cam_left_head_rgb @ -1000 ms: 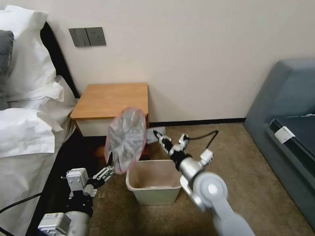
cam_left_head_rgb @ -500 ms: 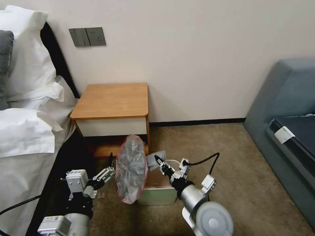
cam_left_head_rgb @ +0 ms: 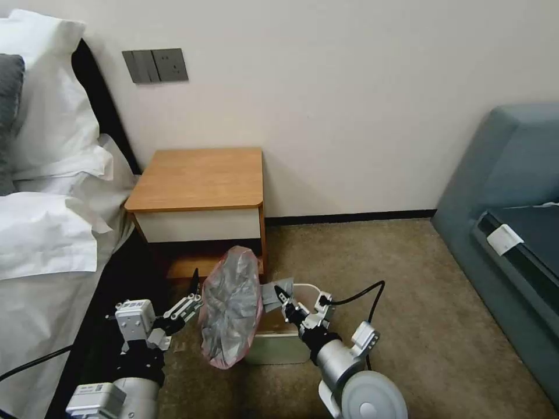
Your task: Pick up the garbage bag from the table and place it over the trash can.
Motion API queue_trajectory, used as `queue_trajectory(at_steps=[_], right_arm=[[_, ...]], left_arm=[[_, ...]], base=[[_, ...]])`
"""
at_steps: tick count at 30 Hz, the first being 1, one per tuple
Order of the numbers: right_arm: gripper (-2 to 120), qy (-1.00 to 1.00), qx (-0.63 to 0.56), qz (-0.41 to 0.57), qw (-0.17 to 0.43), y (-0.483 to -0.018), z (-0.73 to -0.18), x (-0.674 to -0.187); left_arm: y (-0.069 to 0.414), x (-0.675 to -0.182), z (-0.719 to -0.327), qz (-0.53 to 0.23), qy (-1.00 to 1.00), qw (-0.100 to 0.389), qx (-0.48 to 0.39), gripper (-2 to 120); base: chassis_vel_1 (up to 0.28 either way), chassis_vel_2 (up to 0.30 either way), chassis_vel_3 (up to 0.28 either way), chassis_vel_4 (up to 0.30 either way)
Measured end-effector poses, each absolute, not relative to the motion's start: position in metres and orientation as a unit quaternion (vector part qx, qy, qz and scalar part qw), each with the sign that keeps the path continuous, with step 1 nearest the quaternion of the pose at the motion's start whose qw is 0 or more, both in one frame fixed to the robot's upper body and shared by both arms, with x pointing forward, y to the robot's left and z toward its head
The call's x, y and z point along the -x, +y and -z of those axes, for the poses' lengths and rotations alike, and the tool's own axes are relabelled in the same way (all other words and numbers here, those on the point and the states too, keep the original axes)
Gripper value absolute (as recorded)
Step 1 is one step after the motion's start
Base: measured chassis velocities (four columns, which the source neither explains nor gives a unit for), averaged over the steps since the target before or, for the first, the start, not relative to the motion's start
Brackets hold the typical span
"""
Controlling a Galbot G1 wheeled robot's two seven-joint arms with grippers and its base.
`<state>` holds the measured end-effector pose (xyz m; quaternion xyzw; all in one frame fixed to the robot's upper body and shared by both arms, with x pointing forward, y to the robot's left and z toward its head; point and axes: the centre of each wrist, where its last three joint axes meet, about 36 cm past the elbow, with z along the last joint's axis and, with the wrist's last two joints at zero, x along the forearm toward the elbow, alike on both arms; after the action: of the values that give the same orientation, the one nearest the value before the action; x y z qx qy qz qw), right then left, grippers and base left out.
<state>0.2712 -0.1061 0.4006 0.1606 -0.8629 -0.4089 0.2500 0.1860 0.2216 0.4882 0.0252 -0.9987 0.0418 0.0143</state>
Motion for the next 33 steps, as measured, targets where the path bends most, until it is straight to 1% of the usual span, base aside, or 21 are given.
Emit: queue_trajectory(at_steps=[3,4,5,7,8,11,12,14,15,16,17,18,21,22,23,25,28,33], right_arm=[[18,-0.867,-0.151,0.401,0.254,-0.106,-0.404,-0.271],[18,-0.867,-0.151,0.401,0.254,-0.106,-0.404,-0.271],[20,-0.868,-0.150,0.398,0.256,-0.107,-0.406,-0.272],[31,-0.870,-0.143,0.388,0.268,-0.109,-0.410,-0.272],[31,-0.870,-0.143,0.388,0.268,-0.109,-0.410,-0.272],[45,-0.875,-0.133,0.371,0.281,-0.110,-0.414,-0.273],[45,-0.875,-0.133,0.371,0.281,-0.110,-0.414,-0.273],[55,-0.882,-0.121,0.357,0.282,-0.111,-0.417,-0.276],[55,-0.882,-0.121,0.357,0.282,-0.111,-0.417,-0.276],[60,-0.885,-0.115,0.351,0.283,-0.111,-0.418,-0.278],[67,-0.887,-0.110,0.346,0.284,-0.112,-0.419,-0.280],[67,-0.887,-0.110,0.346,0.284,-0.112,-0.419,-0.280],[82,-0.890,-0.098,0.335,0.295,-0.113,-0.424,-0.283],[82,-0.890,-0.098,0.335,0.295,-0.113,-0.424,-0.283],[89,-0.890,-0.096,0.331,0.299,-0.113,-0.427,-0.283],[96,-0.891,-0.095,0.327,0.302,-0.116,-0.433,-0.282],[100,-0.892,-0.095,0.324,0.301,-0.118,-0.438,-0.280],[100,-0.893,-0.096,0.331,0.289,-0.127,-0.449,-0.279]], left_arm=[[0.221,-0.186,-0.488,-0.042,-0.999,0.012,-0.026,100],[0.221,-0.186,-0.488,-0.042,-0.999,0.012,-0.026,100],[0.221,-0.187,-0.488,-0.043,-0.999,0.011,-0.026,100],[0.220,-0.187,-0.489,-0.044,-0.999,0.008,-0.026,100],[0.220,-0.187,-0.489,-0.044,-0.999,0.008,-0.026,100],[0.220,-0.189,-0.489,-0.045,-0.999,0.002,-0.026,100],[0.220,-0.189,-0.489,-0.045,-0.999,0.002,-0.026,100],[0.220,-0.191,-0.490,-0.045,-0.999,-0.002,-0.025,100],[0.220,-0.191,-0.490,-0.045,-0.999,-0.002,-0.025,100],[0.220,-0.192,-0.490,-0.045,-0.999,-0.004,-0.025,100],[0.220,-0.193,-0.491,-0.046,-0.999,-0.006,-0.024,100],[0.220,-0.193,-0.491,-0.046,-0.999,-0.006,-0.024,100],[0.220,-0.194,-0.491,-0.046,-0.999,-0.010,-0.023,100],[0.220,-0.194,-0.491,-0.046,-0.999,-0.010,-0.023,100],[0.220,-0.194,-0.491,-0.046,-0.999,-0.010,-0.022,100],[0.220,-0.195,-0.492,-0.047,-0.999,-0.013,-0.022,100],[0.221,-0.196,-0.492,-0.047,-0.999,-0.015,-0.021,100],[0.220,-0.196,-0.492,-0.048,-0.999,-0.013,-0.019,100]], base=[[0.000,0.000,0.000,0.000],[0.000,0.000,0.000,0.000],[0.000,0.000,0.000,0.000],[0.000,0.000,0.000,0.000],[0.000,0.000,0.000,0.000],[0.000,0.000,0.000,0.000],[0.000,0.000,0.000,0.000],[0.000,0.000,0.000,0.000],[0.000,0.000,0.000,0.000],[0.000,0.000,0.000,0.000],[0.000,0.000,0.000,0.000],[0.000,0.000,0.000,0.000],[0.000,0.000,0.000,0.000],[0.000,0.000,0.000,0.000],[0.000,0.000,0.000,0.000],[0.000,0.000,0.000,0.000],[0.000,0.000,0.000,0.000],[0.000,0.000,0.000,0.000]])
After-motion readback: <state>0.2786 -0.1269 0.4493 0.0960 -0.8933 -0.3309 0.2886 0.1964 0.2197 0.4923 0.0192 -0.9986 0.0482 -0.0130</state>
